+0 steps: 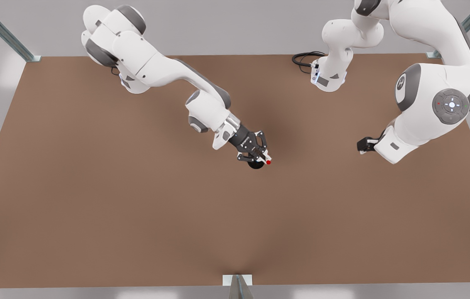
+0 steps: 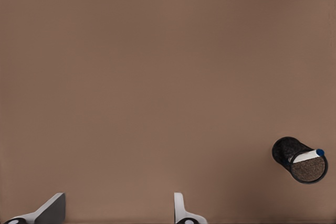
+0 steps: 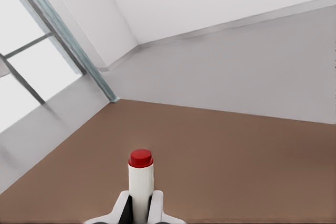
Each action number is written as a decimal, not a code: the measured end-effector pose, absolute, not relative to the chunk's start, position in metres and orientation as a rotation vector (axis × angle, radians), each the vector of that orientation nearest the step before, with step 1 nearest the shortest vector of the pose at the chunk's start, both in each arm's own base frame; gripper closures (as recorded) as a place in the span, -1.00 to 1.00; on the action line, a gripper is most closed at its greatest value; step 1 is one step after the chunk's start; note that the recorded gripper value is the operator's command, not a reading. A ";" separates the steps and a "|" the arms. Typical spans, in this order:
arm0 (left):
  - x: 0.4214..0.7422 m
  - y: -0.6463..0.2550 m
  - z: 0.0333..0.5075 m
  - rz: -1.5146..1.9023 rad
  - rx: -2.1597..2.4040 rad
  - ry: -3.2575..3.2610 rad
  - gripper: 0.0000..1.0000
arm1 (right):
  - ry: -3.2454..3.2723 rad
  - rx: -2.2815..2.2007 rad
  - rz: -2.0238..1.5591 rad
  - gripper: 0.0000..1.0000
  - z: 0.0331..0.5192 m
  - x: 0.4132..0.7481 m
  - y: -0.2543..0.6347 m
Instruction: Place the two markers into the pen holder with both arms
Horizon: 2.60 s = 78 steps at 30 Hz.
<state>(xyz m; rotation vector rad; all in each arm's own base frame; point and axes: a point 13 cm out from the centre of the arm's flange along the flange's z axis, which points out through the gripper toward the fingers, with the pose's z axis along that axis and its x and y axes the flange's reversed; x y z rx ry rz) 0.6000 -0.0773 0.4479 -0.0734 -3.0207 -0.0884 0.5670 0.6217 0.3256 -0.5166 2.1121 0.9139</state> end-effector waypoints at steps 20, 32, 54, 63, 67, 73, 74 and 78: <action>0.599 -0.086 0.428 -0.062 -0.242 -2.967 -1.00 | 2.111 -0.598 0.893 0.57 0.252 0.547 0.592; 0.599 -0.084 0.423 -0.053 -0.252 -2.956 -1.00 | 2.119 -0.634 0.899 0.57 0.256 0.522 0.588; 0.602 -0.078 0.414 -0.060 -0.251 -2.942 -1.00 | 2.210 -0.663 0.884 0.57 0.191 0.490 0.605; 0.602 -0.078 0.414 -0.059 -0.255 -2.942 -1.00 | 2.209 -0.653 0.883 0.57 0.193 0.494 0.603; 0.602 -0.078 0.414 -0.060 -0.256 -2.942 -1.00 | 2.210 -0.651 0.883 0.57 0.192 0.494 0.603; 0.602 -0.077 0.414 -0.060 -0.256 -2.942 -1.00 | 2.202 -0.648 0.887 0.57 0.197 0.496 0.605; 0.602 -0.076 0.414 -0.060 -0.256 -2.942 -1.00 | 2.201 -0.647 0.888 0.57 0.197 0.497 0.605; 0.602 -0.073 0.414 -0.059 -0.250 -2.943 -1.00 | 2.201 -0.646 0.888 0.57 0.197 0.497 0.606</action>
